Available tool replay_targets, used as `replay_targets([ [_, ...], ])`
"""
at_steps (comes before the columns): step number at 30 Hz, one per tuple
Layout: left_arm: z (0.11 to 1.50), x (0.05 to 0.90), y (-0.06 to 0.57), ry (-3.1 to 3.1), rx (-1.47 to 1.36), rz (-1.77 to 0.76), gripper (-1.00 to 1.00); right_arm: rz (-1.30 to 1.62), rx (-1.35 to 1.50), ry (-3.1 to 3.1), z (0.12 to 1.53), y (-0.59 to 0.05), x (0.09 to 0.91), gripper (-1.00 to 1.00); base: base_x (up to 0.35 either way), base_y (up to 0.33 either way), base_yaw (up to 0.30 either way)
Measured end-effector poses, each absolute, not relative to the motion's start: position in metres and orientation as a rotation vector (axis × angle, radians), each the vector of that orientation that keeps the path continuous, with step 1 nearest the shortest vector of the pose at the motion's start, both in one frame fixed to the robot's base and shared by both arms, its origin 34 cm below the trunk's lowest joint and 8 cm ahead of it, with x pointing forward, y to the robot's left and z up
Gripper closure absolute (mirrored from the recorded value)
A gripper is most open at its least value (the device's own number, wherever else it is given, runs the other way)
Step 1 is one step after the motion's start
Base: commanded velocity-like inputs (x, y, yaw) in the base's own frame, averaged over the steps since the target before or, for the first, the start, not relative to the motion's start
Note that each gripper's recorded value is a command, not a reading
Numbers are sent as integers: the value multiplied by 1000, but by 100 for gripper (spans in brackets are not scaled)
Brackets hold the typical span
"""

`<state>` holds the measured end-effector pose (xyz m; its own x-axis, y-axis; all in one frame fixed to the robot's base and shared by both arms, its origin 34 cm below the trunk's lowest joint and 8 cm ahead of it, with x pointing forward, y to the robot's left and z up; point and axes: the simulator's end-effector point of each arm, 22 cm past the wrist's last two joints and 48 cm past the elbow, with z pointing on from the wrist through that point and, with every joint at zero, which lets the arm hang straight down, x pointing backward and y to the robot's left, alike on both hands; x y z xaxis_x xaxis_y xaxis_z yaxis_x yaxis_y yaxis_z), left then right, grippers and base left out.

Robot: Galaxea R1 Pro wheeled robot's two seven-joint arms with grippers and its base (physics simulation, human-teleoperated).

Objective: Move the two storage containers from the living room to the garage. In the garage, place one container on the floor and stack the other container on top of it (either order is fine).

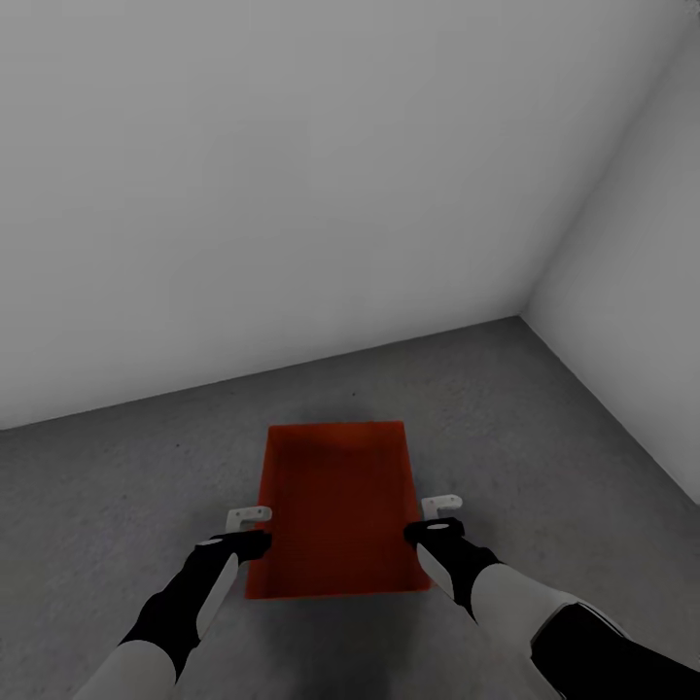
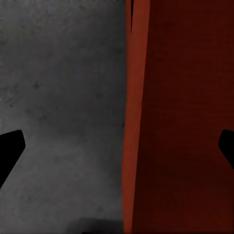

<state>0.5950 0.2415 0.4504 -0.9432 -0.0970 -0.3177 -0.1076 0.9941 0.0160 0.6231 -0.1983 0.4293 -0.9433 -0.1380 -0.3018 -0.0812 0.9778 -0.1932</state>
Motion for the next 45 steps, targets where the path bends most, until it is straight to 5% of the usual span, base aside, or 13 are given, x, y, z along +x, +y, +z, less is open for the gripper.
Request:
replay_targets([
  [45,524,596,241,2815,-148,47,-100,-256,-161,2807,502,-198,624,-100,0,0,0],
])
